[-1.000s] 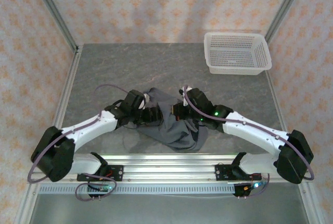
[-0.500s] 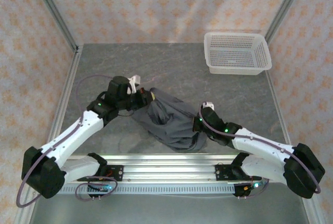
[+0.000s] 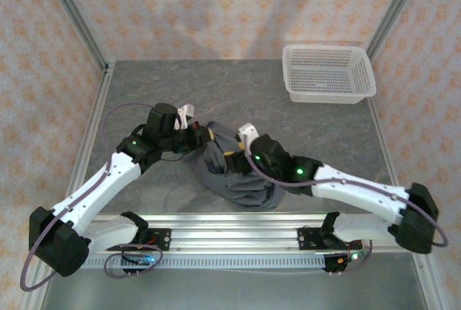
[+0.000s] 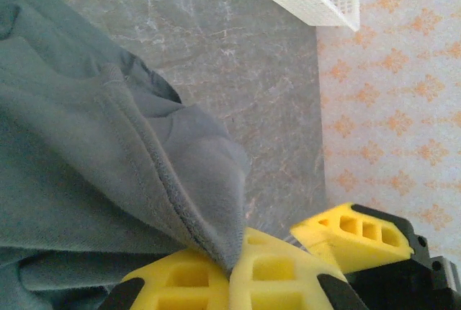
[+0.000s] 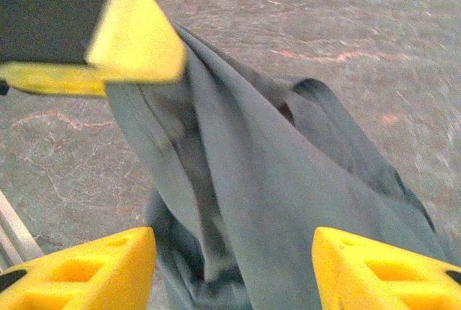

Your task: Fold the inside-out t-shirt

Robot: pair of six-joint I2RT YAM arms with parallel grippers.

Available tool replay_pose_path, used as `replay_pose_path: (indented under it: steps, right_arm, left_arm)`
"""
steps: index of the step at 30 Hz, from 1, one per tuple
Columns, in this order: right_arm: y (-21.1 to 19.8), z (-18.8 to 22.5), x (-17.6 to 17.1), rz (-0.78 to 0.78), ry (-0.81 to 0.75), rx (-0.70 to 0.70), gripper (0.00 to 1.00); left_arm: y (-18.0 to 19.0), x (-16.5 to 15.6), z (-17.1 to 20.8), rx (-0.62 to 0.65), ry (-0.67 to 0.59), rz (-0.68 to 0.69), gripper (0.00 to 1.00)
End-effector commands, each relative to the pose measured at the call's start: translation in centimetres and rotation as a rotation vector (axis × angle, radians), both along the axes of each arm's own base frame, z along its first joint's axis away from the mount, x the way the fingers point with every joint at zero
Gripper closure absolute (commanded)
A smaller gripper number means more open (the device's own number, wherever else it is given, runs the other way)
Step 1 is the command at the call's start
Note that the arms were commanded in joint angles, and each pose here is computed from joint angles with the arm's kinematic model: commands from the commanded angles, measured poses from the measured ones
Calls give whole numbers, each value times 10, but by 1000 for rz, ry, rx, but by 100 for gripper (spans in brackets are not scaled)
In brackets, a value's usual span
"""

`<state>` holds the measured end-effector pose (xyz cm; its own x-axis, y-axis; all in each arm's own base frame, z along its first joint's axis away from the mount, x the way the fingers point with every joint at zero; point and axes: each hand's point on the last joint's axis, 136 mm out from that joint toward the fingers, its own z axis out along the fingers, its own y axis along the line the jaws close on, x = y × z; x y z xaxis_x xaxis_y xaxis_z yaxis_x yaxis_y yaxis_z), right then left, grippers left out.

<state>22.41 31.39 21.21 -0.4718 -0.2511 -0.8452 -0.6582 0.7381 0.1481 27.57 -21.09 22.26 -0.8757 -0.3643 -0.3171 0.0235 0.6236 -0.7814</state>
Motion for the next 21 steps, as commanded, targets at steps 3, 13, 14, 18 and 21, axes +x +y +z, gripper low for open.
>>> replay_pose_path:
  steps: [3,13,14,18,21]
  right_arm:
    - [42,-28,17,96,-3,-147,44]
    - [58,-11,-11,160,147,116,100]
    - [58,-4,-13,150,165,167,100]
    - [42,6,5,7,258,303,100]
    - [26,5,26,-107,338,400,100]
  left_arm:
    - [12,-2,17,54,-28,49,100]
    - [72,29,-27,440,-44,217,100]
    - [74,33,-34,475,-38,207,100]
    - [64,37,-46,476,-34,143,66]
    - [67,31,-29,469,-88,138,46]
